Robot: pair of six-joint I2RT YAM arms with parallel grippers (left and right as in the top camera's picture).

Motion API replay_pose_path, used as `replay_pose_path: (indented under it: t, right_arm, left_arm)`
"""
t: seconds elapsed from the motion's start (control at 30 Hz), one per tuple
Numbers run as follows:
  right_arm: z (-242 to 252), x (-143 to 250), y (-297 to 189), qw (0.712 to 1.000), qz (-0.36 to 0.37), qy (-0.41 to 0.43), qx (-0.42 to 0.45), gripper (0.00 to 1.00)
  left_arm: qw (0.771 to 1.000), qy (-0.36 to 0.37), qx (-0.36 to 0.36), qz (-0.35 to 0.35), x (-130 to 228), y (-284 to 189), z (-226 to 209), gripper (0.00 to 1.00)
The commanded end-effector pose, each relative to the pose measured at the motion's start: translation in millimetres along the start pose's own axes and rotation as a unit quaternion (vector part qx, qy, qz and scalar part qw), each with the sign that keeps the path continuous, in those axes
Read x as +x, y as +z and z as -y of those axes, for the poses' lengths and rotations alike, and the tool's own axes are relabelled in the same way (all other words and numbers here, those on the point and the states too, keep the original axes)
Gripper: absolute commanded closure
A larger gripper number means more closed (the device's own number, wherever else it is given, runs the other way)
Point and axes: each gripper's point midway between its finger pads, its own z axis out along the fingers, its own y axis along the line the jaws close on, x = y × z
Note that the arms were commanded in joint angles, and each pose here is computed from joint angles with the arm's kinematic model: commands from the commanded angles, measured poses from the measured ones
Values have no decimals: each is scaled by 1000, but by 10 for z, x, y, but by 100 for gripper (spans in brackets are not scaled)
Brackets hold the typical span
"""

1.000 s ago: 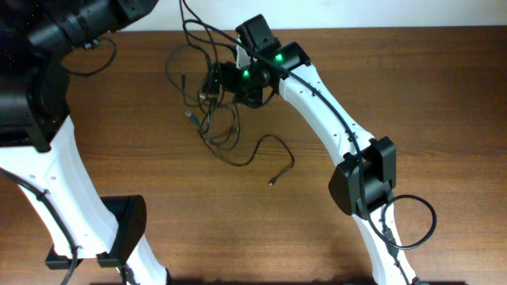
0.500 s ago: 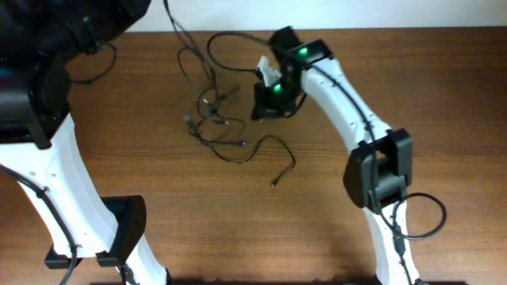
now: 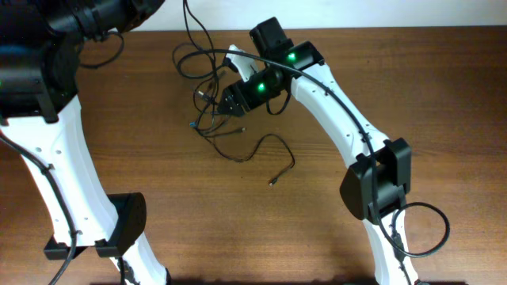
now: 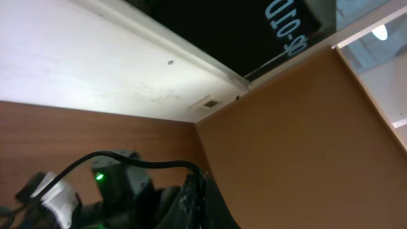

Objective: Untangle cables

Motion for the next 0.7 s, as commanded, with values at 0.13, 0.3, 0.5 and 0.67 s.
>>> replay_pose_path:
  t: [0.13, 0.3, 0.5, 0.67]
  right_arm:
    - [315, -17, 513, 991, 21, 123, 55, 31]
    - [477, -463, 462, 950, 134, 264, 96, 35]
    - [884, -474, 444, 906, 185, 337, 176, 86]
    - [1065, -142, 333, 927, 110, 297, 202, 96]
  left_arm:
    - [998, -9, 57, -19, 23, -41, 239, 100]
    - [998, -9, 63, -25, 44, -45, 260, 100]
    - [994, -61, 81, -49, 109, -60, 330, 100]
    - [994, -66, 74, -42, 89, -54, 304, 100]
